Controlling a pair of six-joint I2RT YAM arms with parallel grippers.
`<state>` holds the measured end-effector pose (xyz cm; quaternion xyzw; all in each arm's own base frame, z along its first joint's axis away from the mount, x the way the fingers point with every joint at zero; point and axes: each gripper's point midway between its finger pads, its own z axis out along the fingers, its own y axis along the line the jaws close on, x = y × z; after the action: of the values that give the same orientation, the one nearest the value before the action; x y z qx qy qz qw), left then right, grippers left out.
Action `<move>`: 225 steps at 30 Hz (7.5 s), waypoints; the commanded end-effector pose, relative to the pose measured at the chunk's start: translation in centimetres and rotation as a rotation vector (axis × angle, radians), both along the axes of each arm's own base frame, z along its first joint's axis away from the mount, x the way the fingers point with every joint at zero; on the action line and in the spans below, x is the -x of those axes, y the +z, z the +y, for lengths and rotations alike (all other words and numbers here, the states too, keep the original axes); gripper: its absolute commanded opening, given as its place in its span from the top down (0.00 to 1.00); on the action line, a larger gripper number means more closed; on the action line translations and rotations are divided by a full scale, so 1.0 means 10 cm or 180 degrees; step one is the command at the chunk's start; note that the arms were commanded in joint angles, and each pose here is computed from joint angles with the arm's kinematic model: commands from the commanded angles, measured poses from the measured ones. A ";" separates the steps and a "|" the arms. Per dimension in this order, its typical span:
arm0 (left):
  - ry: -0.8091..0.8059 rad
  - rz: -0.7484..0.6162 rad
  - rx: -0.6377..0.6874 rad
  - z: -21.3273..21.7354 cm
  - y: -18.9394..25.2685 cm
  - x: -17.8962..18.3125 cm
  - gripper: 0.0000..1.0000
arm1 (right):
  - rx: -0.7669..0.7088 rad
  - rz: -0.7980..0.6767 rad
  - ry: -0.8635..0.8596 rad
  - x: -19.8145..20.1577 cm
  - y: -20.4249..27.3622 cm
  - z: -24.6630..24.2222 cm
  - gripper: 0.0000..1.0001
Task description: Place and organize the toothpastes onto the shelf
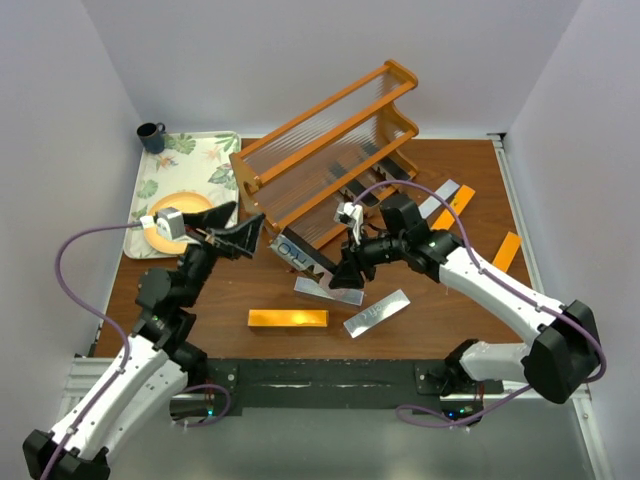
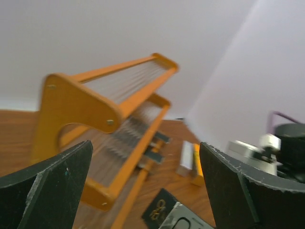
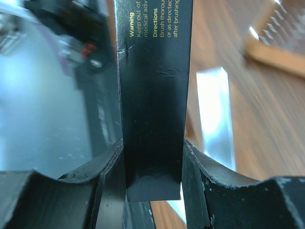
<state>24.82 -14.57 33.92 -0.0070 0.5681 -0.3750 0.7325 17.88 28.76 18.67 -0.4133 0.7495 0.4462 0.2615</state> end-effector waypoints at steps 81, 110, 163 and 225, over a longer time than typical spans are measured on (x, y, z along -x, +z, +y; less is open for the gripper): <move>0.1626 0.0673 -0.1343 0.97 -0.63 -0.10 0.00 | 0.1329 -0.0876 -0.1899 -1.56 -0.90 -0.07 0.30; 0.1609 0.0689 -0.1374 0.96 -0.66 -0.11 0.00 | 0.1483 -0.0985 -0.1458 -1.68 -0.95 0.12 0.66; 0.1368 0.0564 -0.1432 0.84 -0.62 -0.07 0.00 | 0.1143 -0.1444 -0.0673 -0.82 -0.39 0.09 0.05; 0.1275 0.0637 -0.1535 0.78 -0.70 -0.09 0.00 | 0.1037 -0.1399 0.0499 0.50 -1.27 0.43 0.78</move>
<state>25.69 -6.74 26.24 0.0117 0.7054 -0.0762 0.7046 12.95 31.76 2.71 -0.6018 0.7212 0.2050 0.2751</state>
